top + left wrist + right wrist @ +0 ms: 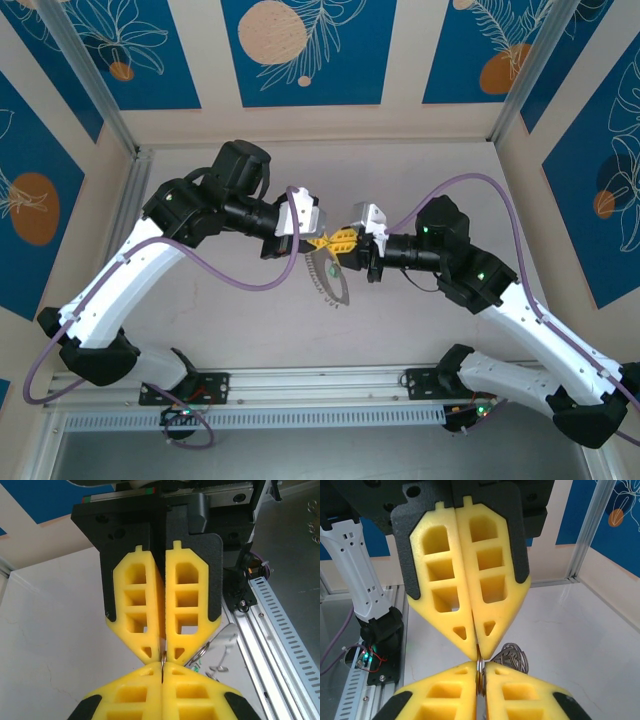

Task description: Put the keys on the keyring

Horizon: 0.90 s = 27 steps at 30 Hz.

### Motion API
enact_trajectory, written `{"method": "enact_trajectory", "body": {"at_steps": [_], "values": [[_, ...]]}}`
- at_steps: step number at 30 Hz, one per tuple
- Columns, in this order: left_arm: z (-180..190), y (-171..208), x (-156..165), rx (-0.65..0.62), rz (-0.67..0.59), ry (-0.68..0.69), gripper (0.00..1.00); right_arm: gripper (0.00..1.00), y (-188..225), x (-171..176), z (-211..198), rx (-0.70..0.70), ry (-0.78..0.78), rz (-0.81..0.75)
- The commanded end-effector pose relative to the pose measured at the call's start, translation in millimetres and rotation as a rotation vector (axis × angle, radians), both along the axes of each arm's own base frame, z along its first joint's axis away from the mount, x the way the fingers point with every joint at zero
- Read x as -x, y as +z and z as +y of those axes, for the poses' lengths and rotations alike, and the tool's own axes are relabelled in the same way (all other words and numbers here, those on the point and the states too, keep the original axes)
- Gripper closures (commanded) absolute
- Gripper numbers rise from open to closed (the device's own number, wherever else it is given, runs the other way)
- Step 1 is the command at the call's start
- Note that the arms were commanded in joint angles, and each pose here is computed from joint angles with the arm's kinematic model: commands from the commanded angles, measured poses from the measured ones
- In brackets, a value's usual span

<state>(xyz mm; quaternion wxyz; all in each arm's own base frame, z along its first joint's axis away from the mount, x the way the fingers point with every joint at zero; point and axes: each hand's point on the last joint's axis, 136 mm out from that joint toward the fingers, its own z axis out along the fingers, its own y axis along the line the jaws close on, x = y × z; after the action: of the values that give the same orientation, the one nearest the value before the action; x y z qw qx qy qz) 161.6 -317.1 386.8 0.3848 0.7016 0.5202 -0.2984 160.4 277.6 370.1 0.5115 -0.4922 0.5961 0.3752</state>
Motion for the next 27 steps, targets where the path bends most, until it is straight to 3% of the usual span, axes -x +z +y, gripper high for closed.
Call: {"method": "enact_trajectory", "body": {"at_steps": [1,4,13,16,21,27], "values": [[-5.6,14.4,5.6,0.046,-0.023,-0.033,1.00,0.93,0.8,1.8,0.6,-0.010,0.014,-0.004],[-6.5,14.9,6.6,0.050,-0.020,-0.037,1.00,1.00,0.9,2.4,0.6,-0.011,0.017,-0.006],[-5.8,21.7,16.1,0.133,0.009,-0.043,1.00,1.00,20.0,9.7,-10.2,-0.132,0.017,-0.064],[-5.3,23.5,18.6,0.174,0.022,-0.038,0.95,1.00,26.5,12.2,-13.4,-0.180,0.024,-0.079],[-4.1,26.2,20.7,0.217,0.047,-0.024,0.69,1.00,32.3,14.5,-13.8,-0.215,0.040,-0.081],[3.9,32.6,18.0,0.298,0.059,0.013,0.70,1.00,47.7,22.3,-23.6,-0.317,0.055,-0.116]]}}
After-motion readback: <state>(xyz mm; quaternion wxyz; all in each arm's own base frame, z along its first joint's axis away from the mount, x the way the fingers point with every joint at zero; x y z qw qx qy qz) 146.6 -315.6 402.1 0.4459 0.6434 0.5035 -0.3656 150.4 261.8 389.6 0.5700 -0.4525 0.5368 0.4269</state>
